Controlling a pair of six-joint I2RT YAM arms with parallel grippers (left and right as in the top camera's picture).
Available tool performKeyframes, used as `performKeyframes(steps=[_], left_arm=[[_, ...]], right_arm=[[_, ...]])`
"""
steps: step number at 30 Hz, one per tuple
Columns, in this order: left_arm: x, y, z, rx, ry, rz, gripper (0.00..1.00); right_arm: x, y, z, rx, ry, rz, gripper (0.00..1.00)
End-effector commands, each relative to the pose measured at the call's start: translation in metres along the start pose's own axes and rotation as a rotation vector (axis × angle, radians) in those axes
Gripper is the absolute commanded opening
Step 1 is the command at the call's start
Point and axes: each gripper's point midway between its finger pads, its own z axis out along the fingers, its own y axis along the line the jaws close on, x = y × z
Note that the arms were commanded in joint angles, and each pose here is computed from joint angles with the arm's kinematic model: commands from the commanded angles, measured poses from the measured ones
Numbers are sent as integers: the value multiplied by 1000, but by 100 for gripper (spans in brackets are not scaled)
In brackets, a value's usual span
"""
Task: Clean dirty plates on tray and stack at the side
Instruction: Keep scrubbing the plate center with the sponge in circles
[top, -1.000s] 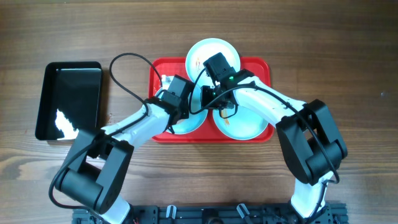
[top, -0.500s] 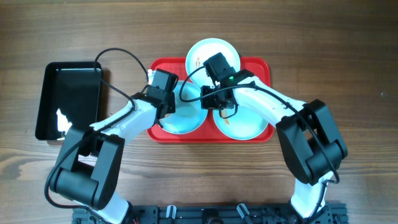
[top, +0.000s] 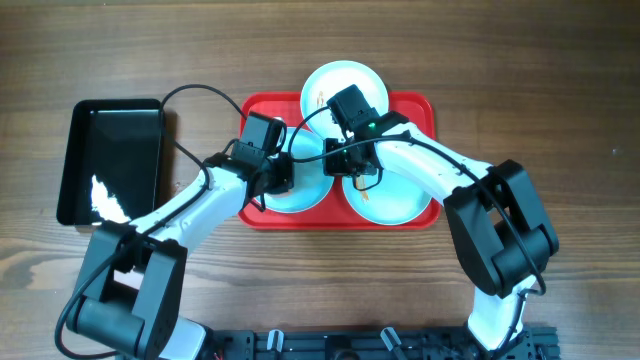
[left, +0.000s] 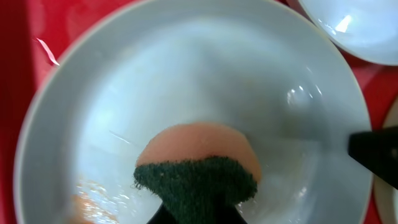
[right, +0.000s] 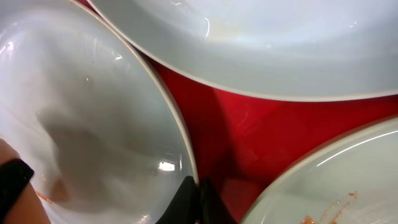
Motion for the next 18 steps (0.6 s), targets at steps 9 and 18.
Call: performKeyframes(steps=[9, 18], left_arm=[[17, -17, 10, 100, 84, -77, 4], [26, -16, 31, 106, 122, -95, 4]], right_arm=[[-1, -7, 7, 28, 7, 22, 4], [-1, -7, 7, 28, 7, 33, 4]])
